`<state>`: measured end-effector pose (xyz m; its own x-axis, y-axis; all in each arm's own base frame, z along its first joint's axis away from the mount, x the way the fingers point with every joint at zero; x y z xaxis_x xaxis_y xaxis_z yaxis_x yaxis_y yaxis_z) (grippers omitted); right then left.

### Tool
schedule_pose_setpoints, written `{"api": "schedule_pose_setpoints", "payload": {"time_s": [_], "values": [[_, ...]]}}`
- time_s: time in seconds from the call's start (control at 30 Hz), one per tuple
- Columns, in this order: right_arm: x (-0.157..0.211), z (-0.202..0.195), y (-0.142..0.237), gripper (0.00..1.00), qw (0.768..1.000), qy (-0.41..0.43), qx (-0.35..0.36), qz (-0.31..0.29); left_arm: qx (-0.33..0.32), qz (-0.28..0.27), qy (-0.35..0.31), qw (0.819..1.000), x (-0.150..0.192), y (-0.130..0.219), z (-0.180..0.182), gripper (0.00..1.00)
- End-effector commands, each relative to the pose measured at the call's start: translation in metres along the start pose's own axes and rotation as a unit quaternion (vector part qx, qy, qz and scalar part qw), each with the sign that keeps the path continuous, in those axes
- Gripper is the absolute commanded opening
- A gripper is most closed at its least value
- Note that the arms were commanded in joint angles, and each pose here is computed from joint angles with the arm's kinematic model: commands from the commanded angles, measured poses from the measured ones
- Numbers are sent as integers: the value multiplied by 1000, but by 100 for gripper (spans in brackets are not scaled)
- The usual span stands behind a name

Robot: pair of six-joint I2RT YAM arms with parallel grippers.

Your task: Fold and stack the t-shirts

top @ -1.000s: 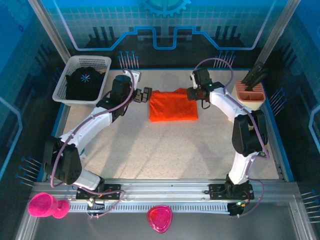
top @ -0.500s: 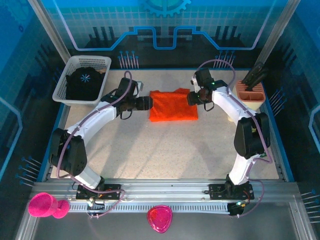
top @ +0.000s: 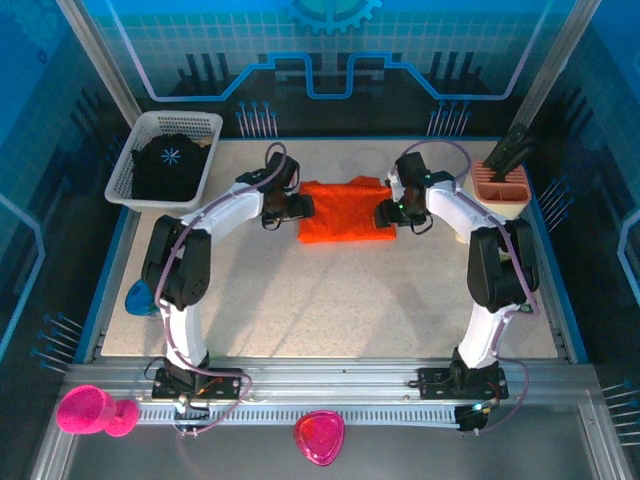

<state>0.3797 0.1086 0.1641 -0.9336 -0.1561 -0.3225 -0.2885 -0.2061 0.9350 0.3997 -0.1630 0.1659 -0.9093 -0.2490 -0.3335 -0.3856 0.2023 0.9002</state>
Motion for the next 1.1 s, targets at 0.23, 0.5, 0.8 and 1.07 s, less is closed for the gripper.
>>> {"api": "schedule_pose_setpoints", "payload": {"time_s": [0.23, 0.5, 0.8, 1.07], "values": [[-18, -15, -26, 70, 998, -61, -12, 17, 16, 42, 38, 998, -7, -6, -21, 90], [-27, -14, -26, 68, 997, -68, -19, 11, -6, 51, 33, 998, -7, -18, -27, 87], [-28, -18, -34, 65, 997, -80, 7, 10, -13, 69, 36, 997, -4, -50, -24, 84], [-26, -16, -57, 47, 996, -89, -11, 28, -25, 80, 39, 996, -1, -77, -21, 73]]}}
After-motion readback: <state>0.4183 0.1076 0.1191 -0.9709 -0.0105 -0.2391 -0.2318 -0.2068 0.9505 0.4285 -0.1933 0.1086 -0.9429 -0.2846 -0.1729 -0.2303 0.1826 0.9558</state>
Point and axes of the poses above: each hand's point on the last joint's axis, 136 mm out from that joint toward the fingers, its own y axis back along the fingers, its own z axis along the line the jaws close on, x = y × z, the point moved 9 cm from there along y, back along the fingers, and after that the axes turned 3 degrees about y, right-handed, at the moved point
